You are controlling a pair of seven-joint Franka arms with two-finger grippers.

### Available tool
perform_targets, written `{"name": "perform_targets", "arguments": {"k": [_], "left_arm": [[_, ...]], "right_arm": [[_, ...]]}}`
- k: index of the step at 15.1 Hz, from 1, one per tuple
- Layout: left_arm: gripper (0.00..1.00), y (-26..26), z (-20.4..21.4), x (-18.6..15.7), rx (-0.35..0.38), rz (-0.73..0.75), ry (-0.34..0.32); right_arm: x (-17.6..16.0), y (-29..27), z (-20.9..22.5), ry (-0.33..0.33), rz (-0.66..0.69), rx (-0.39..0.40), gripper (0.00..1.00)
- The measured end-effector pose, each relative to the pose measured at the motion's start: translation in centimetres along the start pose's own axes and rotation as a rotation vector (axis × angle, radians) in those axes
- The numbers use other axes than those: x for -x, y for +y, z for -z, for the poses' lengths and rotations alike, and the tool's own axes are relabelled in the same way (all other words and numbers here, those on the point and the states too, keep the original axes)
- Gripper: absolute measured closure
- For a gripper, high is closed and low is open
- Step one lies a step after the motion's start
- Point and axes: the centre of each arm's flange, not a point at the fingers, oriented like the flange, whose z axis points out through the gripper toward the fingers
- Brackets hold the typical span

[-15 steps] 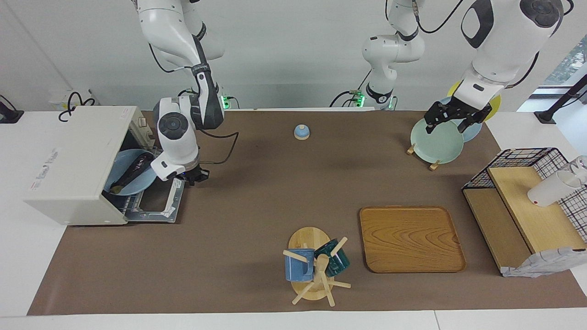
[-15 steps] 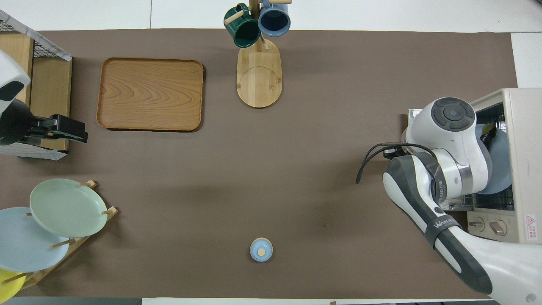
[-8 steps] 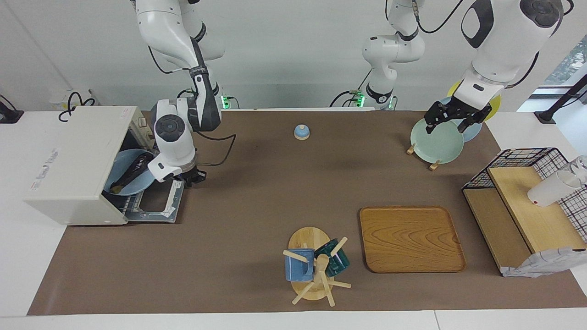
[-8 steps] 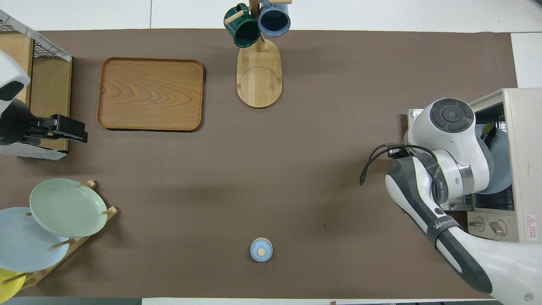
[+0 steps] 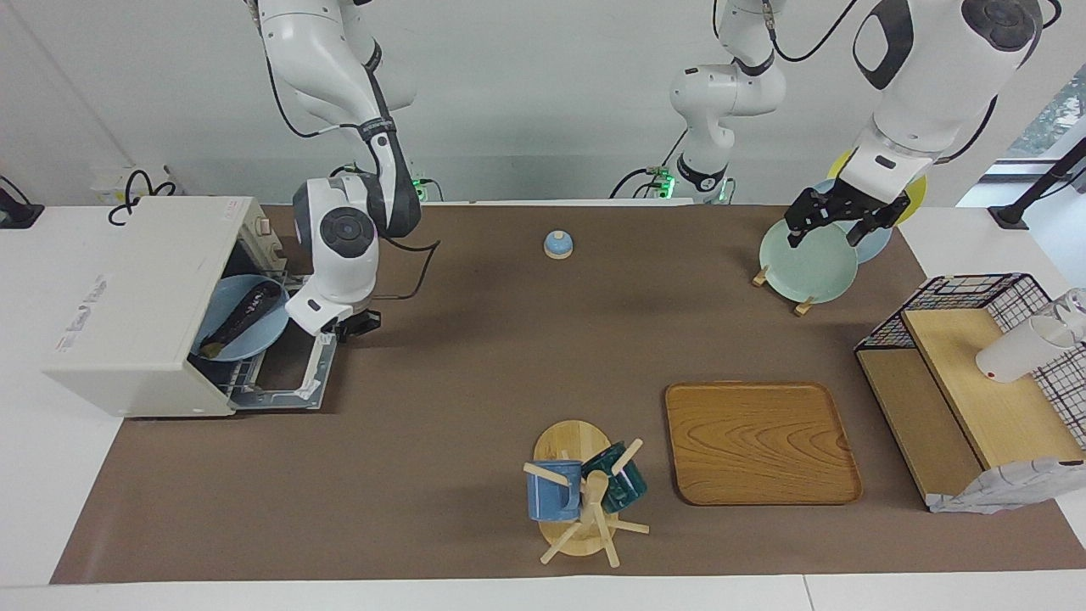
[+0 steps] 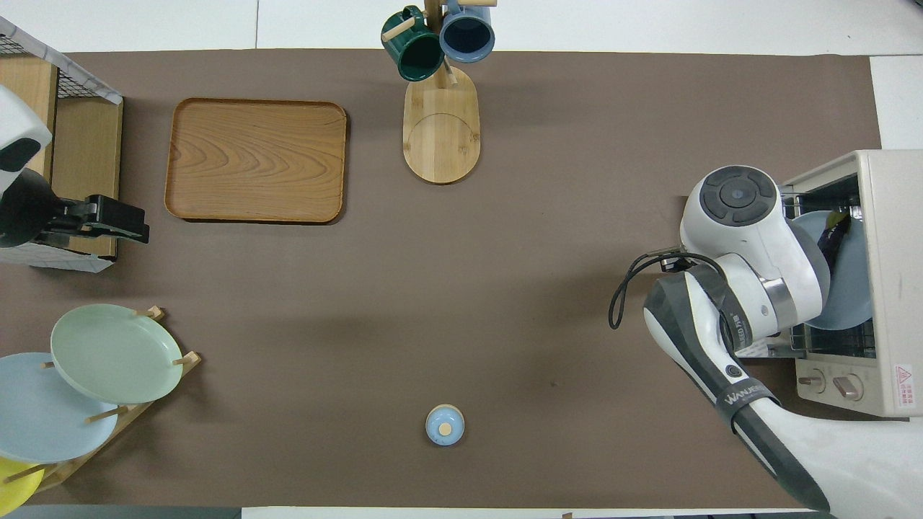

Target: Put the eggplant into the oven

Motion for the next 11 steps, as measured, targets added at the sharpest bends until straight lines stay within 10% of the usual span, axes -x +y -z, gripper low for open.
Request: {"name": "perform_targets", "arguments": {"k": [11], "left_arm": [[0.00,0.0,0.0,0.0,0.000,0.000,0.000]], "right_arm": [[3.1,12.9,8.5,0.004,0.081,0.007,0.99]]}}
